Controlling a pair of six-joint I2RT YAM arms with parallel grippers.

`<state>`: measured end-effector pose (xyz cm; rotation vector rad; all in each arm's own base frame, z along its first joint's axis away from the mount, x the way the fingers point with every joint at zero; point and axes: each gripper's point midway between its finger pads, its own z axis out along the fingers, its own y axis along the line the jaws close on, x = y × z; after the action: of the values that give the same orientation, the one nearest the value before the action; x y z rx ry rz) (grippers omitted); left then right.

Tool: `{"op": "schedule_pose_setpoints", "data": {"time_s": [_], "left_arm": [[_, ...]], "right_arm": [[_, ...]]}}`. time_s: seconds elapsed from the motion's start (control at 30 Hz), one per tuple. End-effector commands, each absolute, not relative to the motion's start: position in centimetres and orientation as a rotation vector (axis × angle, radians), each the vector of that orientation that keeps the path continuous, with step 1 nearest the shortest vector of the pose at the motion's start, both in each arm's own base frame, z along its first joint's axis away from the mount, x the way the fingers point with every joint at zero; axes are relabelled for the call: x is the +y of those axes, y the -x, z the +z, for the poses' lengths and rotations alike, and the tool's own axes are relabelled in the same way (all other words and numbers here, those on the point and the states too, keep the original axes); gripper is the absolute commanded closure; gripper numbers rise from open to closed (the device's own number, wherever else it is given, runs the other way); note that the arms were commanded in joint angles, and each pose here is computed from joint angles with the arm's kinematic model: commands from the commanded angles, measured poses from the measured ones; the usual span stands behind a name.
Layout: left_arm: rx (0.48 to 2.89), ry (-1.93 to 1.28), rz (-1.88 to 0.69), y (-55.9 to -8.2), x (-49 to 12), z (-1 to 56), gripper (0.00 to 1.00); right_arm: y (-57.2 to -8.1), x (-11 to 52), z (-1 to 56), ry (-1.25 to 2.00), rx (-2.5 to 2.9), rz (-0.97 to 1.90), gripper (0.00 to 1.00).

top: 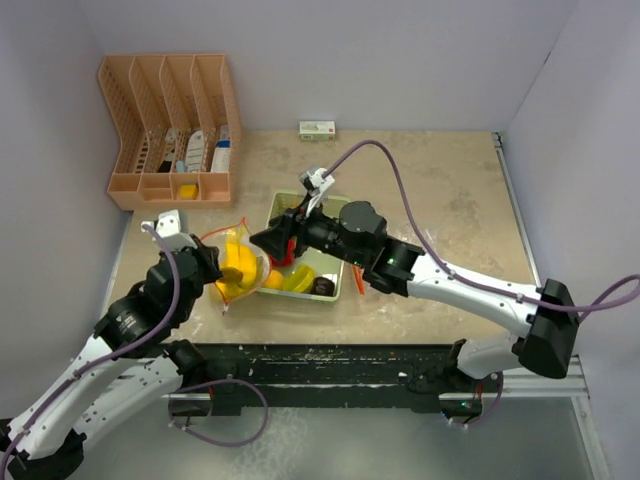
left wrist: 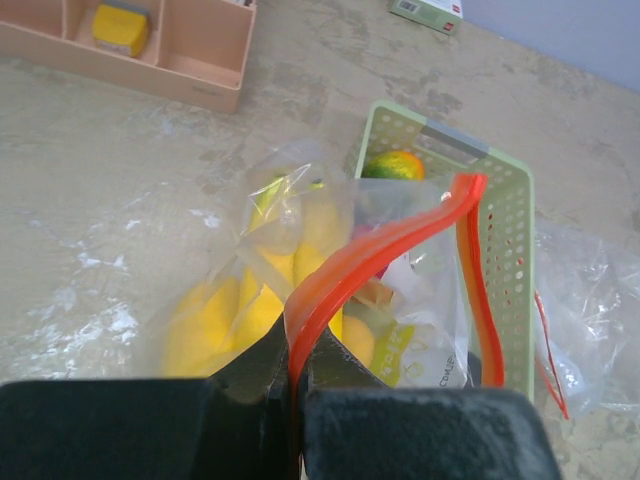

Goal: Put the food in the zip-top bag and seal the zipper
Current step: Place the fake fruit in the zipper food storage bag.

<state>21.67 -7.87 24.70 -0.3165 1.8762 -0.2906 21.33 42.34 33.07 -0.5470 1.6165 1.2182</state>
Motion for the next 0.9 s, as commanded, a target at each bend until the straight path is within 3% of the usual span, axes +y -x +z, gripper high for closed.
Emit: {"op": "schedule_pose_setpoints", "data": {"time_s": [0.0, 0.13, 0.37, 0.87], "left_arm": [[1.79, 0.416, -0.261, -21.1, -5.5, 28.2, 1.0], [1.743, 0.466, -0.195, -20.2, -3.0, 30.2, 1.0], [1.68, 0.493, -0.17, -18.8, -0.7, 31.6, 1.0], [1.682, 0.49, -0.195, -18.0, -0.3, 30.4, 1.0]], "right_arm": [[-24.6, 37.9, 30.0, 0.413, 1.819, 0.927, 0.33], [-25.4, 35.4, 25.4, 0.402, 1.987, 0.788, 0.32], [-24.3, 34.5, 15.9, 0.507, 2.283, 0.607, 0.17], [-24.5, 36.7, 7.2, 0.481, 2.503, 0.527, 0.21]]}}
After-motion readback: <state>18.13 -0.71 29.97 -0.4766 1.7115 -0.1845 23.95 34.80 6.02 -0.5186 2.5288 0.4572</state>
